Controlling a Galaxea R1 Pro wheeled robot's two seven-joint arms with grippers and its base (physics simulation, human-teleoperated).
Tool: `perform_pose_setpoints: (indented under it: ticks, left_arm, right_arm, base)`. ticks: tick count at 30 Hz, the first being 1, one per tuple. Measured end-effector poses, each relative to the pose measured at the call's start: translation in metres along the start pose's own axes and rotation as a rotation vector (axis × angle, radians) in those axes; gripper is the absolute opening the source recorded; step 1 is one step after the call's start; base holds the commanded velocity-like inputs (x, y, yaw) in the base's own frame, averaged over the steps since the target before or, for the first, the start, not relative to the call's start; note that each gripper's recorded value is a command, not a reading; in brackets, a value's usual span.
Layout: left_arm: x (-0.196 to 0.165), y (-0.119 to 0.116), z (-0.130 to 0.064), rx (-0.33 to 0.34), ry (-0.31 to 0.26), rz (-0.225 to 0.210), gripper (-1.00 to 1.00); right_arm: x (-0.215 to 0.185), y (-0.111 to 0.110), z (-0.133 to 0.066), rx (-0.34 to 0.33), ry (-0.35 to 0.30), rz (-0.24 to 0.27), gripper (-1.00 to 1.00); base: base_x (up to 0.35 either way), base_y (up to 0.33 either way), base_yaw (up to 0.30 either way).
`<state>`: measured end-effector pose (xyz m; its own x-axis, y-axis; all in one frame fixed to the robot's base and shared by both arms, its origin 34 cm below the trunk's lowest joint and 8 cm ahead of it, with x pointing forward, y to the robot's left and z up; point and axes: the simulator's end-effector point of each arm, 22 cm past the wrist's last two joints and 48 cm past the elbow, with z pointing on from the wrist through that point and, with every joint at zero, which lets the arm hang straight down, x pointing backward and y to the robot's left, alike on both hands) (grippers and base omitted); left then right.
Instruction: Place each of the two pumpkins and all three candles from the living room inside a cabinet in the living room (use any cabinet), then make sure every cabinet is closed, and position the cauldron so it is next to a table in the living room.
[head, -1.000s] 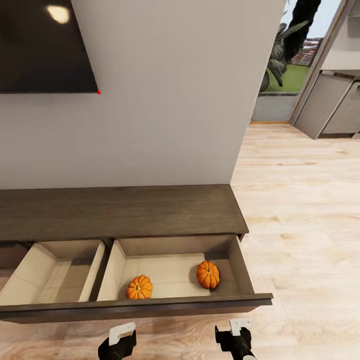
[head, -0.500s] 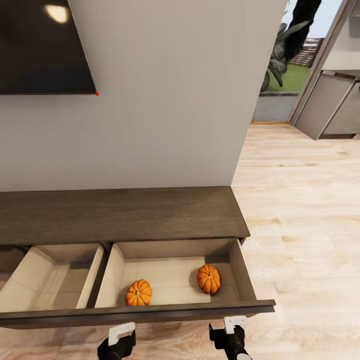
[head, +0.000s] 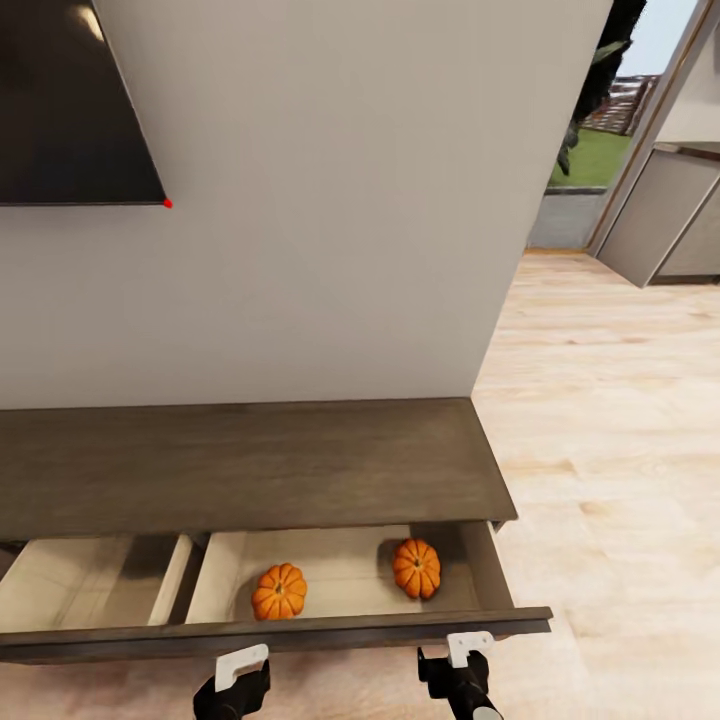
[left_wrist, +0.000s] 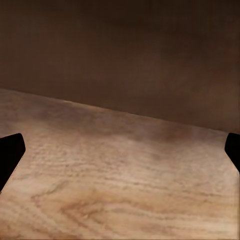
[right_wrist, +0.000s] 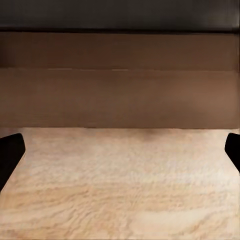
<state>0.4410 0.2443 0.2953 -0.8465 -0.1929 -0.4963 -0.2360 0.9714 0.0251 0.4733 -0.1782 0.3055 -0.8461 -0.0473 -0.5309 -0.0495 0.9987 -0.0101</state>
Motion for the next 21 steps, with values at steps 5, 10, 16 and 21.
perform_pose_setpoints:
  ticks: [5, 10, 16, 21]
  left_arm:
    - [-0.001, -0.003, 0.0, 0.01, -0.003, 0.027, 1.0]
    - [-0.002, -0.004, 0.0, 0.013, -0.006, 0.037, 1.0]
    - [-0.006, -0.013, 0.0, 0.053, -0.025, 0.162, 1.0]
    - [-0.007, -0.014, 0.0, 0.058, -0.028, 0.178, 1.0]
  right_arm:
    - [0.0, 0.001, 0.0, -0.001, 0.0, 0.001, 1.0]
    - [0.0, 0.001, 0.0, -0.001, 0.0, 0.001, 1.0]
    - [0.0, 0.0, 0.0, 0.0, 0.0, 0.0, 1.0]
    - [0.0, 0.0, 0.0, 0.0, 0.0, 0.0, 1.0]
  base:
    - [0.335, 0.0, 0.0]
    - [0.335, 0.0, 0.0]
    - [0.335, 0.0, 0.0]
    - [0.295, 0.0, 0.0]
